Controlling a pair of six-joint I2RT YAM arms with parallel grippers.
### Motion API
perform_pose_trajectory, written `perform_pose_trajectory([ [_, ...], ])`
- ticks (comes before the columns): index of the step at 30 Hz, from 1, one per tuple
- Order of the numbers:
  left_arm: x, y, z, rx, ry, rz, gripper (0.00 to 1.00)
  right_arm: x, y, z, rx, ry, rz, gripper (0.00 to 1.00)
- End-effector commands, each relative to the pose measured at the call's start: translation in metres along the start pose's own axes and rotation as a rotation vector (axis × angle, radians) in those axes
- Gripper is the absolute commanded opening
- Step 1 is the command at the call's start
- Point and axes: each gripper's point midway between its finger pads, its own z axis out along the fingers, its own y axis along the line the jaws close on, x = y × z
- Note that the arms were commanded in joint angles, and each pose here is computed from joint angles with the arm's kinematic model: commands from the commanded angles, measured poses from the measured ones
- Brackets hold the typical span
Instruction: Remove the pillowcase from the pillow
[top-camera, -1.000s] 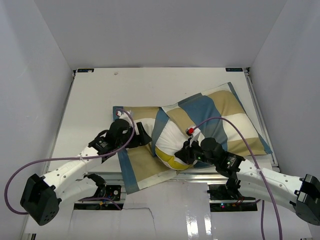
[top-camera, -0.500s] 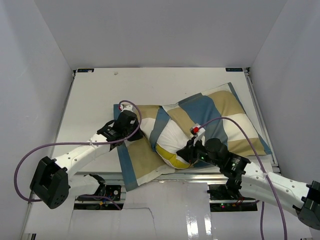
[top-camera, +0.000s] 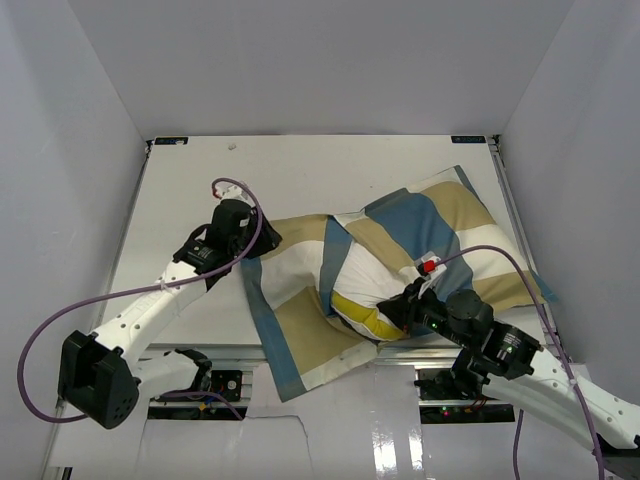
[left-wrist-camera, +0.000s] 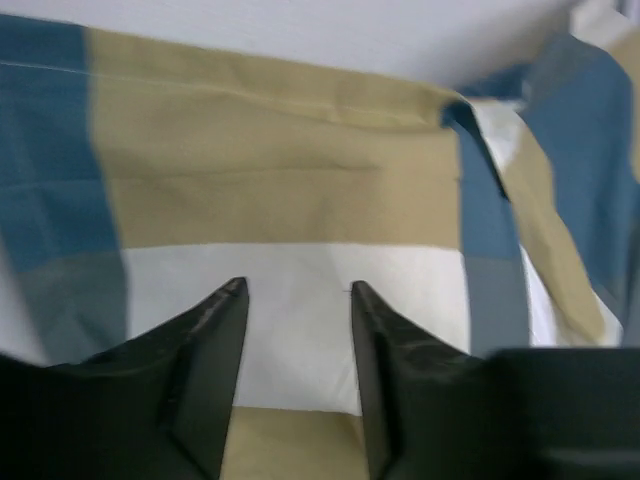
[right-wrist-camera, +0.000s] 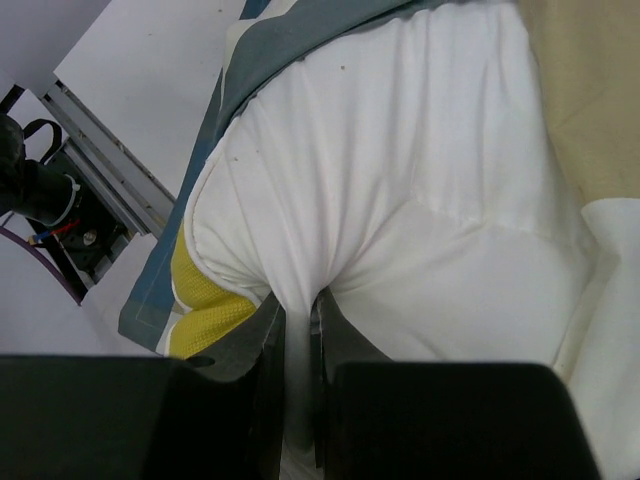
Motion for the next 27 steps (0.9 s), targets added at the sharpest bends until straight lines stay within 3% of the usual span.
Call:
perform_pose_trajectory([
  [1,0.028,-0.059,-0.025,0.369,0.120,0.077,0.62,-0.050,0.017,-0.006,-0.031,-0.139,0.007,0.08],
  [5,0.078,-0.075,-0.035,0.424,0.210,0.201,0.75,-0.047,0.020,0.006,-0.041,-0.114,-0.001,0.08],
  [12,0.118,-0.081,-0.026,0.415,0.290,0.237,0.78,-0.038,0.021,0.023,-0.051,-0.081,-0.003,0.08],
  [13,0.121,-0.077,-0.022,0.394,0.292,0.238,0.75,-0.040,0.022,0.023,-0.054,-0.087,-0.003,0.08],
  [17,0.123,-0.059,-0.009,0.290,0.277,0.200,0.32,-0.043,0.021,0.023,-0.039,-0.092,-0.001,0.08],
  [19,0.116,-0.043,-0.002,0.185,0.236,0.186,0.18,-0.048,0.022,0.019,-0.044,-0.108,-0.001,0.08],
  [20,0.110,-0.043,-0.001,0.164,0.218,0.181,0.05,-0.047,0.022,0.017,-0.042,-0.104,-0.001,0.08],
  [21,0.105,-0.041,-0.003,0.142,0.197,0.167,0.00,-0.048,0.021,0.015,-0.041,-0.107,-0.004,0.08],
  [27,0.048,-0.028,-0.011,0.001,0.007,0.108,0.00,-0.057,0.020,-0.011,-0.046,-0.168,0.004,0.08],
])
